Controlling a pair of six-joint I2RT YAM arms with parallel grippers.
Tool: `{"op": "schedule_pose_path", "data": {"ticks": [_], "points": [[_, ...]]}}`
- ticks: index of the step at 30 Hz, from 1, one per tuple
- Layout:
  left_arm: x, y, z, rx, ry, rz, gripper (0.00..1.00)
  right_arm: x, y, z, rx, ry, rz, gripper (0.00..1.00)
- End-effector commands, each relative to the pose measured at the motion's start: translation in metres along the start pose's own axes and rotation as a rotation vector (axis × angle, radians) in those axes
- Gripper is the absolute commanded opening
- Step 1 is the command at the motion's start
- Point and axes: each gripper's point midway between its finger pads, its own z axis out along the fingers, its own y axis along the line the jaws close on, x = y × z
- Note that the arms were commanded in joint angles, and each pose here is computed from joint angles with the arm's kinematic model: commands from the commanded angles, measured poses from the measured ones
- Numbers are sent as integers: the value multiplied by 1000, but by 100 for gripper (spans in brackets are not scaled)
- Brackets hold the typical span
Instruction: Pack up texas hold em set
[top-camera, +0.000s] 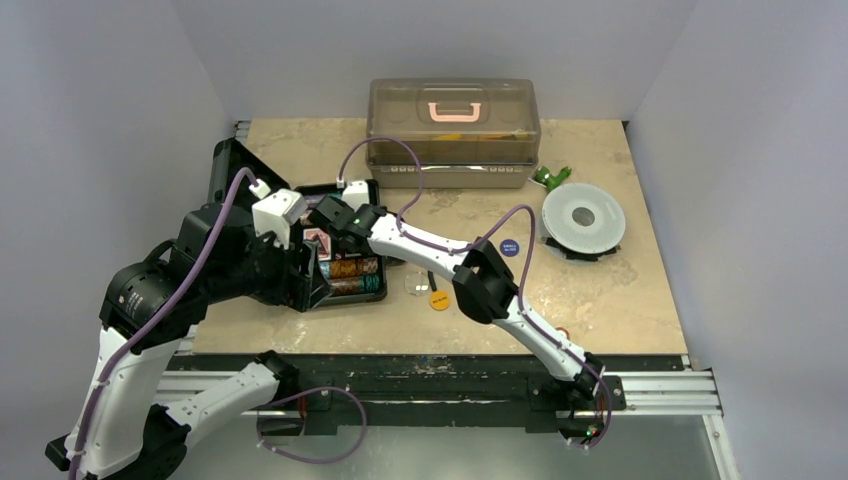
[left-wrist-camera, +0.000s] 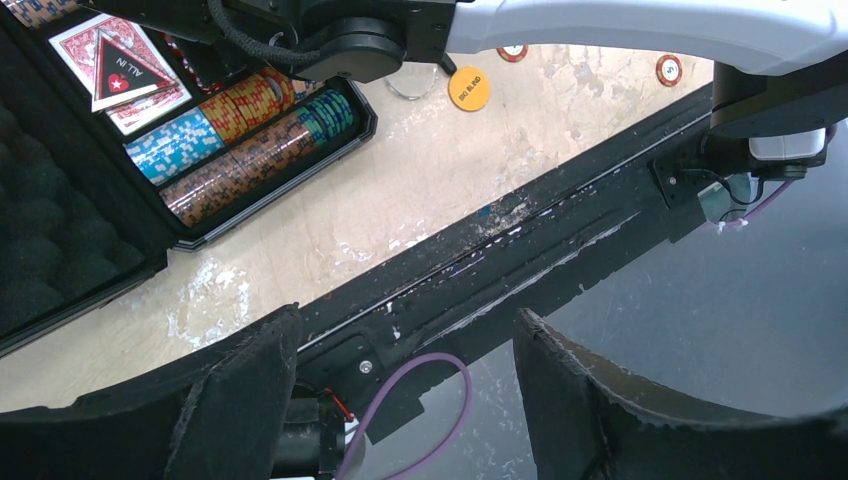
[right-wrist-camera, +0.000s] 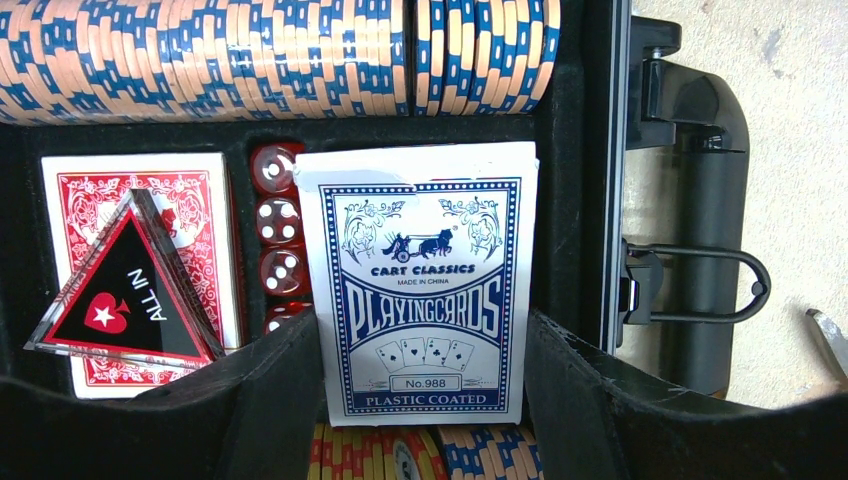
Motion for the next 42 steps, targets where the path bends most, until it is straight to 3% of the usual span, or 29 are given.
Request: {"op": "schedule_pose_path", "data": {"ticks": [1, 7, 14, 17, 22, 26, 29, 38, 42], "points": [[-4, -2, -3, 13, -21, 14, 75, 22, -42, 18, 153, 66, -103, 52], [-3, -1, -2, 10, -21, 15, 75, 24, -24, 16, 59, 94, -77, 58], [-2, -1, -1, 8, -16, 17, 75, 15, -3, 2, -50, 117, -43, 78], [-1, -1, -1, 8, -12, 18, 75, 7, -2, -4, -83, 124, -24, 82], [-2, -1, 1, 12, -10, 27, 75, -3, -10, -9, -88, 125, -2, 80], [-3, -1, 2, 14, -5, 33, 75, -8, -16, -14, -103, 126, 11, 71], [-3, -1, 3, 13, -2, 37, 75, -4, -6, -14, -197, 158, 28, 58], [-1, -1, 4, 10, 17, 44, 75, -13, -6, 11, -252, 163, 15, 57], [-1, 0, 5, 5, 17, 40, 75, -31, -29, -12, -186, 131, -71, 69]]}}
